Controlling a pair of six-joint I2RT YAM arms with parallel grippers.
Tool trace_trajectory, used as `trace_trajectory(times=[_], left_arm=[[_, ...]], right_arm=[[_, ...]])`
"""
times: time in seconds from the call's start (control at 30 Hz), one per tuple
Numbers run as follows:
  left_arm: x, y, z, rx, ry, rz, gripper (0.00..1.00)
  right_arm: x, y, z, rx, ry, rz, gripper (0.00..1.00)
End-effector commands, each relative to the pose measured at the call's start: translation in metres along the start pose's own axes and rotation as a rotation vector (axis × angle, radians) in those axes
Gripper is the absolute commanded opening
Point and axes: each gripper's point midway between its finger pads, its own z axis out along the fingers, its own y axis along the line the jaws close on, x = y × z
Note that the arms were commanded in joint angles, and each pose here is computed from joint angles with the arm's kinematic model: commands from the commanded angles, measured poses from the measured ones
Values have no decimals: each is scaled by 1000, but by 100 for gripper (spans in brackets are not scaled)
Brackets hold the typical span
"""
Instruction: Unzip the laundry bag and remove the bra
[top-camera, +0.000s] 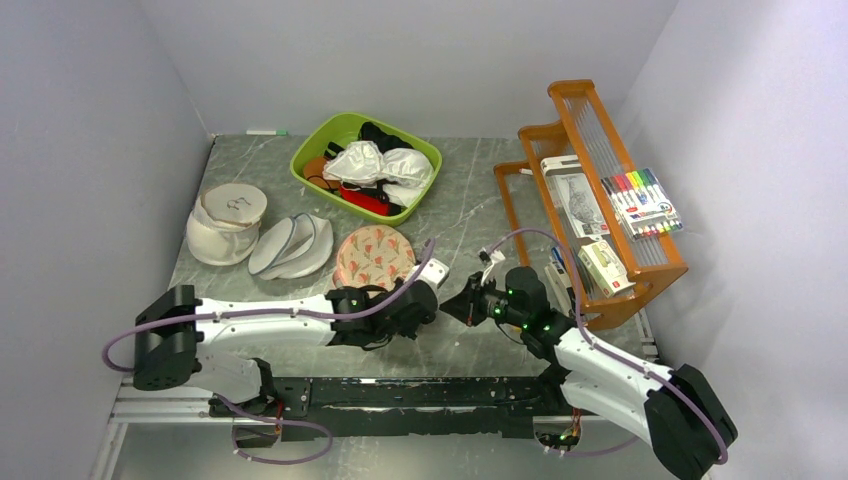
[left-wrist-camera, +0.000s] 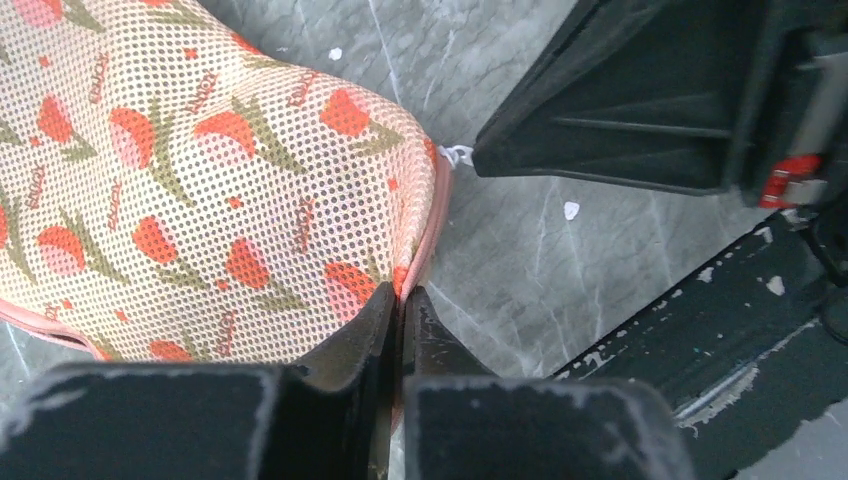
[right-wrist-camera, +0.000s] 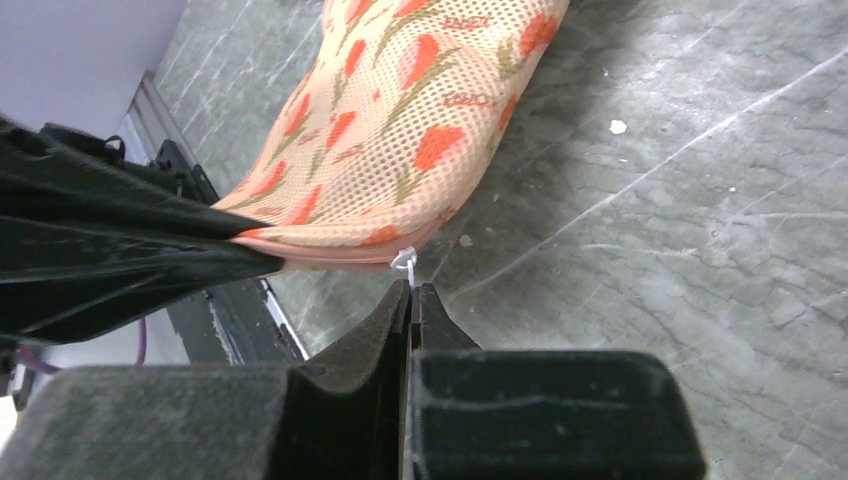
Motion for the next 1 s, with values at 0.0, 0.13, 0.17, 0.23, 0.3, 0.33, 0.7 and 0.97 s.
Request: trace_trajectory(times=[0.0,0.13,0.17,0.23,0.3,0.33,0.7,0.97], left_arm=[[-6,1,-13,33,-18,7,8],[-11,-9,-18,92,-26,-9,7],[-10,-11,-18,109,-27,-19,7],[-8,-17,-20,148,-33,-34,7],[-7,-21,-20,175,-42,-44,7],[-8,-22,-20,181,-44,-46,7],[-60,-37,-28,245,-135,-6,81],[-198,70,-87,121,-460,-47,98]], right_arm=[[-12,-15,7,71,-54,-6,0],[-12,-36,13,167,-61,10,0],[-12,-40,13,185,-63,12,0],[-12,-48,13,223,-77,18,0],[-12,-57,12,271,-87,26,0],[-12,-61,12,291,-86,26,0],[-19,-75,-17,451,-124,73,17],[-56,-52,-40,443,-190,-13,54]])
